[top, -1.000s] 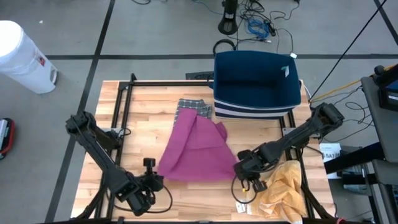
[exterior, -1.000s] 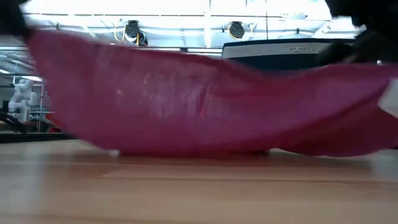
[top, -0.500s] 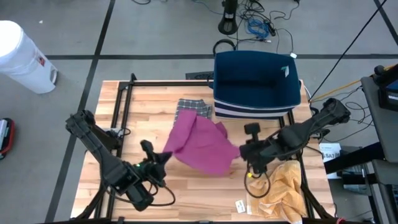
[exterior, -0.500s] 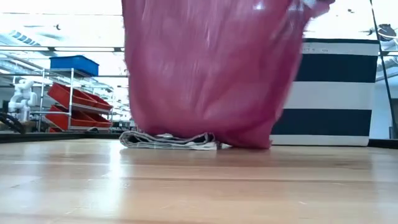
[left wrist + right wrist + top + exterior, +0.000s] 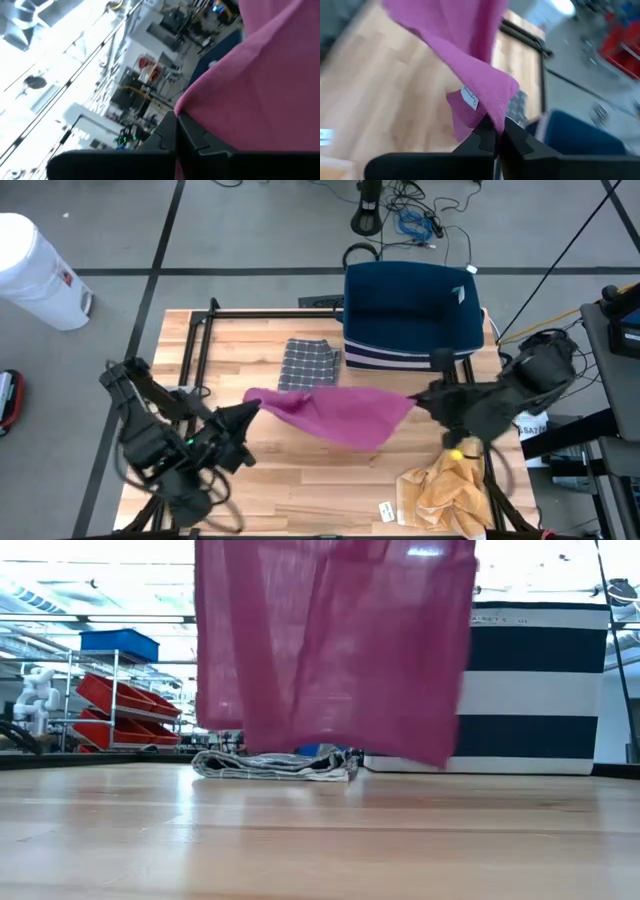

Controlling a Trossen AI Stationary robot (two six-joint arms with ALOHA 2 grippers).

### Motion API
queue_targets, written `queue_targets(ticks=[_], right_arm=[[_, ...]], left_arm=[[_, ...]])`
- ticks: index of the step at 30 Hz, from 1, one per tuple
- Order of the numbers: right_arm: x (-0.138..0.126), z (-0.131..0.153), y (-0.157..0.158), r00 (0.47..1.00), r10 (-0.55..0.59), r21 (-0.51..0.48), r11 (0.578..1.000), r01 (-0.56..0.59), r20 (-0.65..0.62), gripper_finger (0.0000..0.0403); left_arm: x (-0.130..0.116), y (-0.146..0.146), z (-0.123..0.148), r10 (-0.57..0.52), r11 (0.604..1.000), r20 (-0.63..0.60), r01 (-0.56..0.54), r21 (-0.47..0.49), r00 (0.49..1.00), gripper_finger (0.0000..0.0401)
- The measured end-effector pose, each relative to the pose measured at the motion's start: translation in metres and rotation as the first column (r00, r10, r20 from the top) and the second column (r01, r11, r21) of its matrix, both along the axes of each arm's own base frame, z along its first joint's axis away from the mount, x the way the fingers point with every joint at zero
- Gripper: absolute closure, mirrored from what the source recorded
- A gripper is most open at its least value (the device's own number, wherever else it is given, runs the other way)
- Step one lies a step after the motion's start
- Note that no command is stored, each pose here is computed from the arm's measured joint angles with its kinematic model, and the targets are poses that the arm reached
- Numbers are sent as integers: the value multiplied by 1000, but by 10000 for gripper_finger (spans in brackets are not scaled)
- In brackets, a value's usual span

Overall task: Fold towel
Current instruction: Fold the pink towel

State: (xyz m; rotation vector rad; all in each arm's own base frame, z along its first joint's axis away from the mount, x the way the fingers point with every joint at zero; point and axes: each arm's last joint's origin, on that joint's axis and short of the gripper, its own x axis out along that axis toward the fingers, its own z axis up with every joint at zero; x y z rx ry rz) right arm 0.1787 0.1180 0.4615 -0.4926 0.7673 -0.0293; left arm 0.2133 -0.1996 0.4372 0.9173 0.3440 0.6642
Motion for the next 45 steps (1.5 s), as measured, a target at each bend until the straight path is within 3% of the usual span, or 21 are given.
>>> queue_targets(ticks=[6,12,17,21,25,29,32,36,45], right_arm=[[-18,22,18,974,220,91,970,-225,59,403],[-26,36,41,862,486,262,821,-507,145,403],[-28,34,51,829,543,259,788,-558,133,403],[-27,30,47,866,492,253,830,-498,91,403],[-26,22,33,943,333,216,920,-327,11,403],[-19,9,25,979,192,207,963,-175,-64,403],[-12,-7,27,983,140,194,974,-115,-121,403],[-1,-39,29,972,72,144,989,-40,-222,403],[23,-122,15,915,-115,-86,992,88,-387,403]], left_arm=[[-20,-29,17,-112,994,-12,112,13,994,401],[-44,-58,28,-278,960,-18,278,-19,960,401],[-64,-75,34,-391,919,-4,391,-50,920,401],[-68,-76,34,-371,928,3,371,-36,928,401],[-60,-68,31,-295,955,9,295,-16,955,401],[-46,-53,18,-289,956,-21,288,-50,957,401],[-34,-34,3,-301,944,-80,285,-164,950,401],[-16,-9,-24,-221,935,-166,161,-316,961,401],[10,33,-81,44,965,-302,-119,-233,952,401]])
